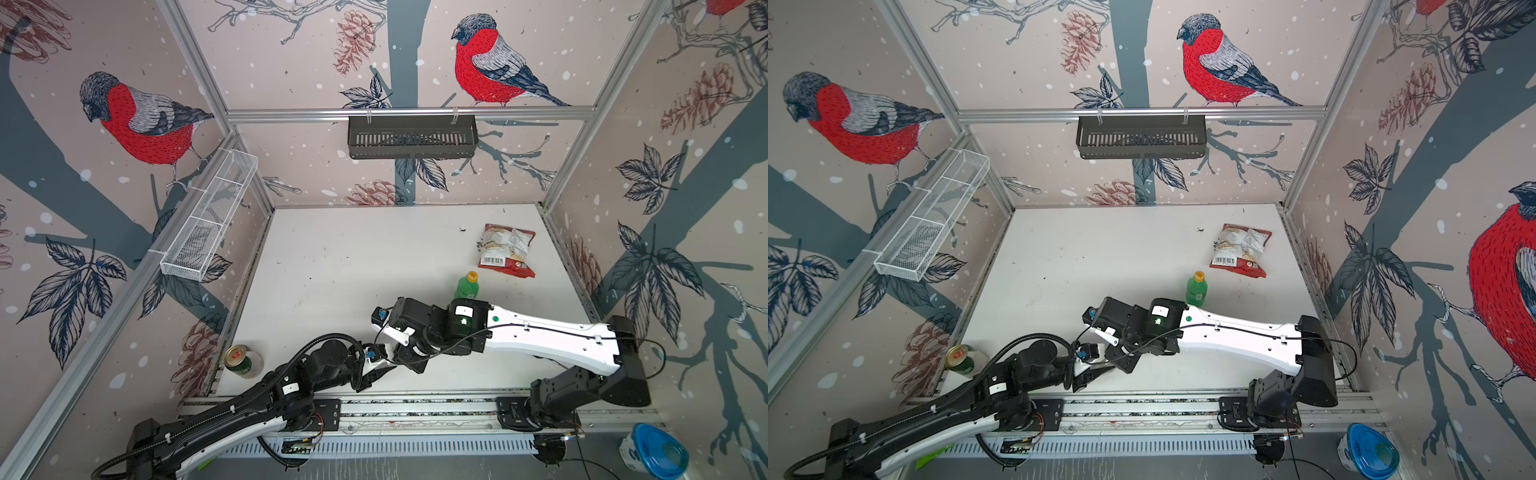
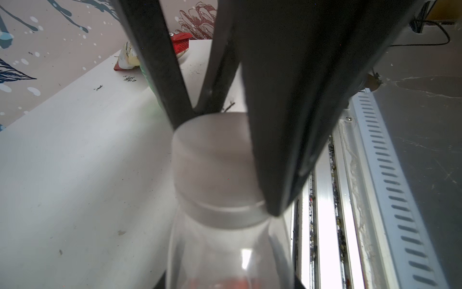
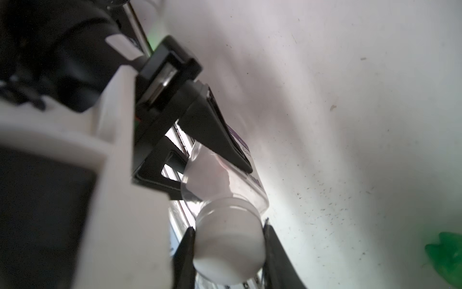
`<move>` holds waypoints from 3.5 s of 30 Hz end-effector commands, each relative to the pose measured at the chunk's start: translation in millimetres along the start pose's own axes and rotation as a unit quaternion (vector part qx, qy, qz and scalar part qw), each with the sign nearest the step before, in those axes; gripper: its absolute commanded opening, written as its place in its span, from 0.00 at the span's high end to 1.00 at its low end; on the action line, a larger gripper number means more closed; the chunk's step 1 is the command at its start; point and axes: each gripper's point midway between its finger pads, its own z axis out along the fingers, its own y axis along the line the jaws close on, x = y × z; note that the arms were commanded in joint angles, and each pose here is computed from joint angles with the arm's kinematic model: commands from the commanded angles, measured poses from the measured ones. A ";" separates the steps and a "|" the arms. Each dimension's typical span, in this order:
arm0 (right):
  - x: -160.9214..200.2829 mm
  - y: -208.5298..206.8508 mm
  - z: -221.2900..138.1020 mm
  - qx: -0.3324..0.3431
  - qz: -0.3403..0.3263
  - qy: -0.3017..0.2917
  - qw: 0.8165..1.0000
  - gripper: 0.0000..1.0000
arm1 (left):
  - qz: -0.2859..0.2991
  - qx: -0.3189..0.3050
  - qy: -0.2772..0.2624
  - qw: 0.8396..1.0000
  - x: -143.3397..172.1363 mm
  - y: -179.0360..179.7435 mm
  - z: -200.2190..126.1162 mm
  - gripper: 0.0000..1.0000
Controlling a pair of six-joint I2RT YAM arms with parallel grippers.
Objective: Screw on the bottle caps
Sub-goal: Screw the bottle cap onto the plastic bottle.
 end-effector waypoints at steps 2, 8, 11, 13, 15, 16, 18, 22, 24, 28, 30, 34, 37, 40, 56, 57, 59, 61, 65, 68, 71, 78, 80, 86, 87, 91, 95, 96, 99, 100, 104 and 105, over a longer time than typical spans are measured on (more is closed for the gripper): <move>-24.8 13.2 2.0 -0.036 0.127 -0.046 0.990 0.59 | 0.026 -0.018 -0.065 0.997 -34.0 8.5 -3.8 0.63; -11.9 -1.3 -21.6 0.018 0.032 -0.066 0.997 0.35 | 0.028 -0.013 -0.066 0.997 -34.1 6.4 -4.2 0.63; 4.1 -5.0 -33.1 0.022 -0.046 -0.058 0.997 0.21 | 0.030 -0.007 -0.066 0.997 -33.7 4.2 -4.3 0.63; 11.2 -2.4 -41.4 0.011 -0.094 -0.059 0.994 0.20 | 0.031 -0.004 -0.067 0.997 -34.2 3.1 -4.6 0.63; 14.3 3.4 -49.7 -0.007 -0.138 -0.070 0.988 0.19 | 0.031 0.000 -0.067 0.997 -34.2 1.7 -4.7 0.63; 16.1 7.5 -53.2 -0.019 -0.162 -0.074 0.984 0.19 | 0.031 0.004 -0.068 0.997 -34.4 0.5 -4.8 0.63; 17.1 13.5 -59.1 -0.035 -0.201 -0.087 0.975 0.20 | 0.031 0.011 -0.068 0.997 -34.6 -2.0 -4.7 0.63; 15.2 17.6 -56.8 -0.041 -0.253 -0.081 0.963 0.24 | 0.029 0.025 -0.069 0.997 -34.7 -6.7 -4.5 0.63; 11.9 18.4 -50.0 -0.038 -0.269 -0.067 0.960 0.27 | 0.028 0.030 -0.071 0.997 -34.7 -8.5 -4.4 0.63; 9.8 13.8 -34.4 -0.023 -0.279 -0.037 0.959 0.32 | 0.025 0.037 -0.071 0.996 -34.5 -10.7 -4.2 0.63; 6.8 8.8 -28.1 -0.006 -0.279 -0.031 0.960 0.36 | 0.021 0.043 -0.072 0.996 -34.3 -12.9 -4.3 0.63; 4.7 14.4 -29.0 -0.015 -0.274 -0.038 0.961 0.45 | 0.019 0.044 -0.071 0.996 -34.1 -13.1 -3.8 0.63; 3.9 13.5 -27.0 -0.012 -0.259 -0.043 0.965 0.53 | 0.018 0.042 -0.073 0.996 -34.8 -12.4 -4.1 0.63; -0.3 12.2 -25.0 -0.006 -0.229 -0.048 0.972 0.62 | 0.017 0.038 -0.073 0.996 -34.5 -11.2 -4.0 0.63; -27.6 18.6 -3.0 -0.044 0.116 -0.053 0.991 0.58 | 0.019 0.018 -0.072 0.997 -35.3 -4.3 -4.1 0.63; -25.9 15.8 -9.3 -0.027 0.095 -0.064 0.993 0.52 | 0.019 0.018 -0.072 0.997 -35.2 -4.1 -4.1 0.63; -18.4 8.2 -21.6 0.005 0.045 -0.079 0.996 0.38 | 0.020 0.019 -0.072 0.997 -35.4 -4.6 -4.1 0.63; -6.4 3.0 -33.1 0.013 -0.006 -0.079 0.997 0.28 | 0.021 0.022 -0.072 0.997 -35.1 -5.6 -4.1 0.63; 15.5 2.8 -49.4 -0.001 -0.124 -0.086 0.989 0.22 | 0.022 0.026 -0.071 0.997 -35.1 -6.8 -4.0 0.63; 20.9 10.6 -53.9 -0.021 -0.197 -0.088 0.976 0.22 | 0.021 0.033 -0.070 0.997 -34.8 -9.1 -3.5 0.63; 21.9 7.7 -54.9 -0.011 -0.254 -0.075 0.964 0.22 | 0.019 0.045 -0.069 0.996 -34.5 -13.0 -2.9 0.63; 16.3 13.8 -35.2 -0.013 -0.307 -0.030 0.951 0.32 | 0.013 0.062 -0.065 0.996 -32.3 -18.9 -2.0 0.64; 16.1 15.0 -29.9 -0.015 -0.309 -0.023 0.951 0.37 | 0.013 0.061 -0.065 0.996 -32.5 -18.4 -1.9 0.63; 11.7 13.2 -24.0 -0.003 -0.288 -0.019 0.958 0.50 | 0.012 0.060 -0.066 0.996 -32.2 -18.3 -2.2 0.64; 11.1 13.5 -24.1 -0.003 -0.283 -0.022 0.959 0.52 | 0.012 0.060 -0.066 0.996 -32.4 -18.1 -2.3 0.64; 3.3 6.2 -22.7 0.016 -0.234 -0.043 0.971 0.69 | 0.012 0.053 -0.069 0.996 -33.9 -15.8 -3.3 0.64; -6.2 -3.8 -15.5 0.011 -0.115 -0.052 0.992 0.86 | 0.022 0.028 -0.070 0.997 -35.1 -7.6 -4.2 0.64; -8.3 -2.0 -13.4 0.003 -0.090 -0.053 0.995 0.86 | 0.024 0.019 -0.070 0.997 -35.4 -4.6 -4.6 0.64; -17.4 4.0 -7.9 -0.011 -0.010 -0.060 0.998 0.90 | 0.031 -0.006 -0.067 0.997 -34.9 4.2 -4.8 0.64; -20.4 5.4 -5.7 -0.017 0.020 -0.066 0.997 0.90 | 0.034 -0.013 -0.067 0.997 -35.1 6.3 -4.9 0.64; -22.3 9.8 6.2 -0.039 0.102 -0.066 0.992 0.90 | 0.036 -0.037 -0.066 0.996 -36.3 14.8 -5.3 0.64; -22.3 9.0 7.1 -0.037 0.111 -0.064 0.991 0.90 | 0.038 -0.040 -0.066 0.996 -36.2 16.0 -5.4 0.64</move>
